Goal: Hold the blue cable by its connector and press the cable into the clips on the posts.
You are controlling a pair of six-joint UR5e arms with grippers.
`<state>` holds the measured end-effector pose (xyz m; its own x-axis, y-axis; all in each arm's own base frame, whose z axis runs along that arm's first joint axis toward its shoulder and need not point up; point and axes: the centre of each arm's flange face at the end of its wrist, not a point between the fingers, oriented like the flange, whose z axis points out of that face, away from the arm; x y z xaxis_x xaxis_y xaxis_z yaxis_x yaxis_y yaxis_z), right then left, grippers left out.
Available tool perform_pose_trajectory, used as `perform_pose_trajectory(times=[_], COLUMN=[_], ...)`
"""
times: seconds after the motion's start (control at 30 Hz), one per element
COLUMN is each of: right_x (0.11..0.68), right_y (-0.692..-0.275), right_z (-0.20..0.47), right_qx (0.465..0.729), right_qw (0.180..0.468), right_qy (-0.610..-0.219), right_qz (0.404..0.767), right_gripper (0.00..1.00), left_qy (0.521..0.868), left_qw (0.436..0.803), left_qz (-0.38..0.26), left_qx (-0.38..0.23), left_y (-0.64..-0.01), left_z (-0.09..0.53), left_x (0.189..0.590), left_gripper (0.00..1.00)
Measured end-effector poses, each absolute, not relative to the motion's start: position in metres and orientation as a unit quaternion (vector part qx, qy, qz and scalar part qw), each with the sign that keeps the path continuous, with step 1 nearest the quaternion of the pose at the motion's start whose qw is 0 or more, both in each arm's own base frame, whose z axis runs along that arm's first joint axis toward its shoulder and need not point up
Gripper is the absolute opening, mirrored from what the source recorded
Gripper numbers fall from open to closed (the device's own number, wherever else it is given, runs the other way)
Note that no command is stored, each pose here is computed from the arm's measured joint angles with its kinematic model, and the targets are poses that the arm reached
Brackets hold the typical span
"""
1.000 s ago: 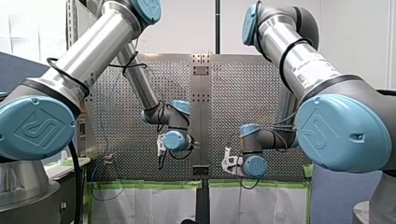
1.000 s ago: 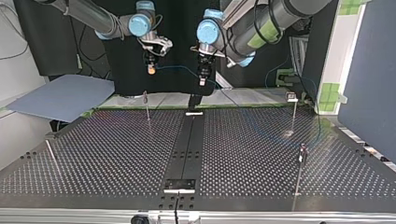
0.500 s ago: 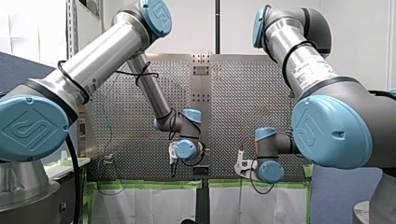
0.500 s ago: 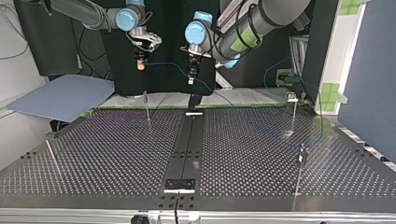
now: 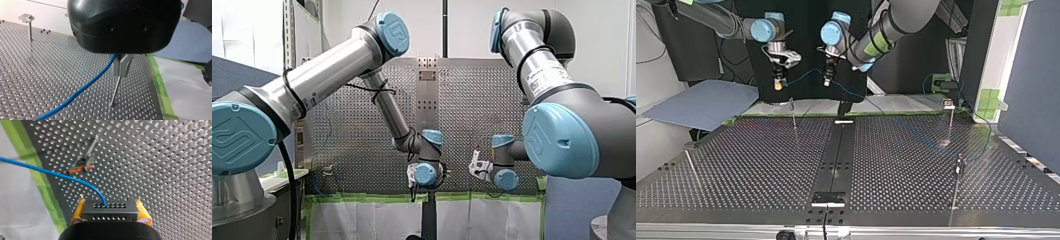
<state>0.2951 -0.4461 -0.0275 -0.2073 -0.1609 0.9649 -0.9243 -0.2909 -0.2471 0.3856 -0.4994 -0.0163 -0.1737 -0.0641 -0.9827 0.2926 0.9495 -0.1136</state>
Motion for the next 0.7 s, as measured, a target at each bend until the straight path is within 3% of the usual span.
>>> perform_pose_trajectory(times=[0.4, 0.7], right_x=[0.269, 0.258], right_y=[-0.465, -0.467], right_z=[-0.028, -0.040], right_qx=[0.530, 0.537], right_qw=[0.335, 0.334], right_qy=[-0.512, -0.517], right_qz=[0.588, 0.576], right_gripper=[0.00, 0.00], left_qy=[0.742, 0.733], left_qw=[0.653, 0.660], left_qz=[-0.142, -0.149], left_qx=[0.057, 0.060], left_y=[-0.525, -0.546], left_z=[-0.032, -0.030], left_x=[0.399, 0.414], left_gripper=[0.00, 0.00])
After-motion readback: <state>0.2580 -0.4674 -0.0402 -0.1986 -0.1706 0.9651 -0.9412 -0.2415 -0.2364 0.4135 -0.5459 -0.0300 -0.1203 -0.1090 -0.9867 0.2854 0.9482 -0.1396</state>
